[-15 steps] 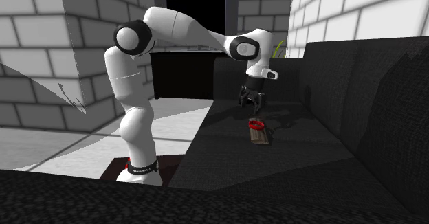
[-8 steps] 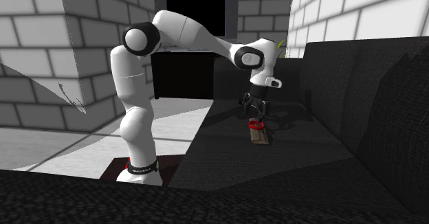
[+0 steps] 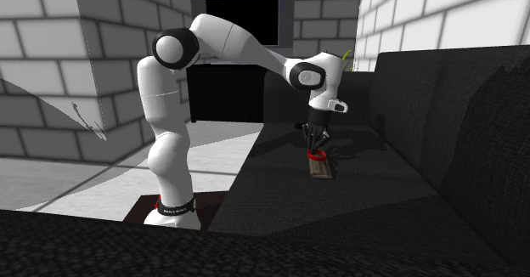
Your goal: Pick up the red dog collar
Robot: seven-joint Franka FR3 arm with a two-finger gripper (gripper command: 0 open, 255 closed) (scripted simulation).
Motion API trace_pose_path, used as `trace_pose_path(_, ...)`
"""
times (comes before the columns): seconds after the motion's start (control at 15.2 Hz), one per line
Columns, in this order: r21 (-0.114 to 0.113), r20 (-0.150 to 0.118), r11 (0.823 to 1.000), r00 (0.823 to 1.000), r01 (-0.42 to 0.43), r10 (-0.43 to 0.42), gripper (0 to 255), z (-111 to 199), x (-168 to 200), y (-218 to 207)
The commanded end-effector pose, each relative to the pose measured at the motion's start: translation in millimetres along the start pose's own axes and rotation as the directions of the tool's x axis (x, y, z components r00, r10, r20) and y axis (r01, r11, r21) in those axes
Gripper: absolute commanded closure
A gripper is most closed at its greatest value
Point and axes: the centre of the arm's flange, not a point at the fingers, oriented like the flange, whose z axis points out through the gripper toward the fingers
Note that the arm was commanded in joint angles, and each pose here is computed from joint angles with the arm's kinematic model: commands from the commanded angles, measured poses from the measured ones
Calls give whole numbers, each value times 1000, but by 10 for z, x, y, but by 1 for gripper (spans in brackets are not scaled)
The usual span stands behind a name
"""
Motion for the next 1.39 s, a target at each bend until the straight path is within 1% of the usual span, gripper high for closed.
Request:
trace_pose_path(0.0, 0, 1, 1000, 1000, 0, 0, 255, 4, -1, 1)
trace_pose_path(0.26, 0, 1, 1000, 1000, 0, 0, 255, -5, 2, -1)
trace_pose_path(1.25, 0, 1, 1000, 1000, 0, 0, 255, -790, -67, -80)
trace_pose_path(1.32, 0, 1, 1000, 1000, 0, 0, 255, -798, -68, -81)
